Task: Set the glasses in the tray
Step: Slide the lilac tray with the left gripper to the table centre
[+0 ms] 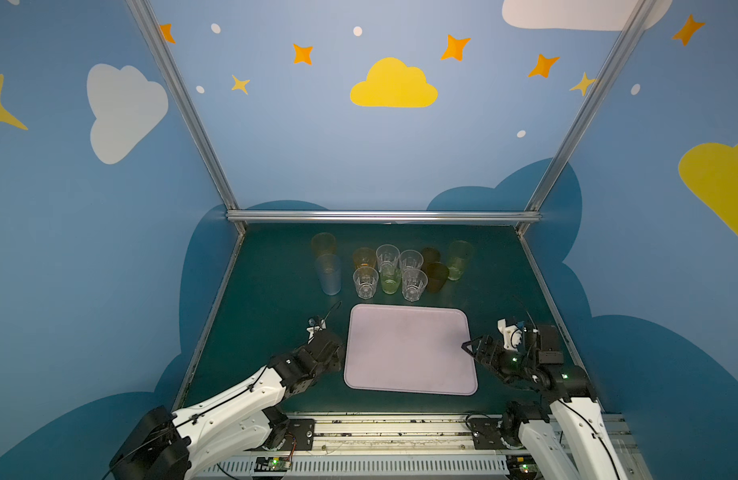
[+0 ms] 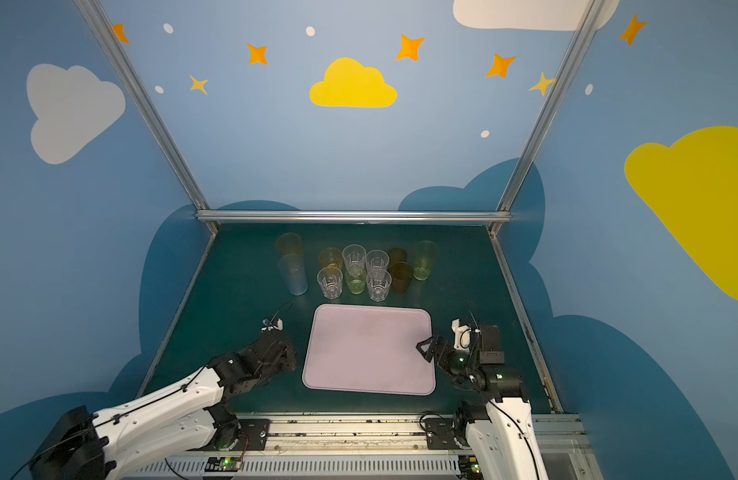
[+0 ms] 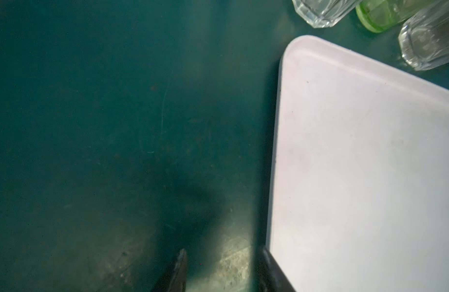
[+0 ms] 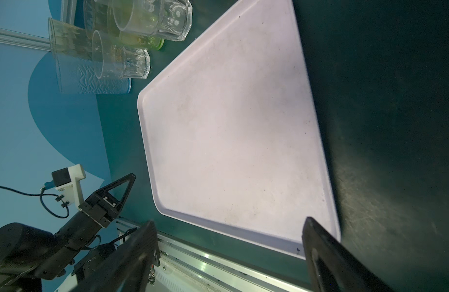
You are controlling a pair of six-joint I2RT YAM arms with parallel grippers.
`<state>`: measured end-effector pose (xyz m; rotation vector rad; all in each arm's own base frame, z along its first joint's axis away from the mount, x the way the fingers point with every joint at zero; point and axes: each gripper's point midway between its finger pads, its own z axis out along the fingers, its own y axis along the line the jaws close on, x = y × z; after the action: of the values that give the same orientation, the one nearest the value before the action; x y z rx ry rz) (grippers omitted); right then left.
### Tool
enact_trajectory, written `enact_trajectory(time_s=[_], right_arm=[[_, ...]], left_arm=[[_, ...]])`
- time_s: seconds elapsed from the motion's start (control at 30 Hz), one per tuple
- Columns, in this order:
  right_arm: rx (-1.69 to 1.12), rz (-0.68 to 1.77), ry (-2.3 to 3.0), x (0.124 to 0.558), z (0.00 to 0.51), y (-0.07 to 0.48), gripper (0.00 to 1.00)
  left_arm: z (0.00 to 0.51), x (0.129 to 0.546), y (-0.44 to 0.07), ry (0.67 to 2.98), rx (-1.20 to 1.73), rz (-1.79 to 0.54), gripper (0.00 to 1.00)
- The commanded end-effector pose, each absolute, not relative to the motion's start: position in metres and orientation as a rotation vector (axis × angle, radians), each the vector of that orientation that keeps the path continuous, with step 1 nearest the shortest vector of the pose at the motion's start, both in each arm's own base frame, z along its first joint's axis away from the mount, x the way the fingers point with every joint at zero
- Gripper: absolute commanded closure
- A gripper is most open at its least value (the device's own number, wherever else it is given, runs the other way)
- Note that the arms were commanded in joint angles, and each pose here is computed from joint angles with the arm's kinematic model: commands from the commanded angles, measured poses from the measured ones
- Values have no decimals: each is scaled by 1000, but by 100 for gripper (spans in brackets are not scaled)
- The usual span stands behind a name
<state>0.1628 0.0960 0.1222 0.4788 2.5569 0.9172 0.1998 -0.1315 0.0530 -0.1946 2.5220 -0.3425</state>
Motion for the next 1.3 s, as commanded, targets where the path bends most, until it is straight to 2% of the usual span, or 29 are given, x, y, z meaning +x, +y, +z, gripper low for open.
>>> enact_trajectory(time_s=[0.0,0.07,0.13,0.33,0.57,0.67,0.93,1.07,1.17,1.27], right_arm=[[519,895,2566,162,119,92,11],[530,890,2552,165,122,91,11],[551,876,2536,170,125,89,11],[547,882,2547,191,137,92,12],[500,910,2539,209,167,102,13],[488,888,2508,209,179,100,12],[458,900,2488,203,182,102,11],[437,932,2491,203,182,106,12],[434,927,2491,203,180,106,11],[427,915,2494,204,177,105,11]], left_arm=[[62,191,-130,2532,-197,-383,31],[74,189,-134,2515,-167,-439,9],[85,186,-140,2493,-132,-513,0],[102,187,-152,2423,-111,-634,0],[95,200,-155,2478,-80,-522,0],[85,207,-155,2503,-119,-493,6],[60,223,-160,2582,-153,-426,39],[47,227,-169,2644,-130,-408,41],[36,230,-172,2679,-131,-382,50],[25,233,-173,2710,-126,-339,51]])
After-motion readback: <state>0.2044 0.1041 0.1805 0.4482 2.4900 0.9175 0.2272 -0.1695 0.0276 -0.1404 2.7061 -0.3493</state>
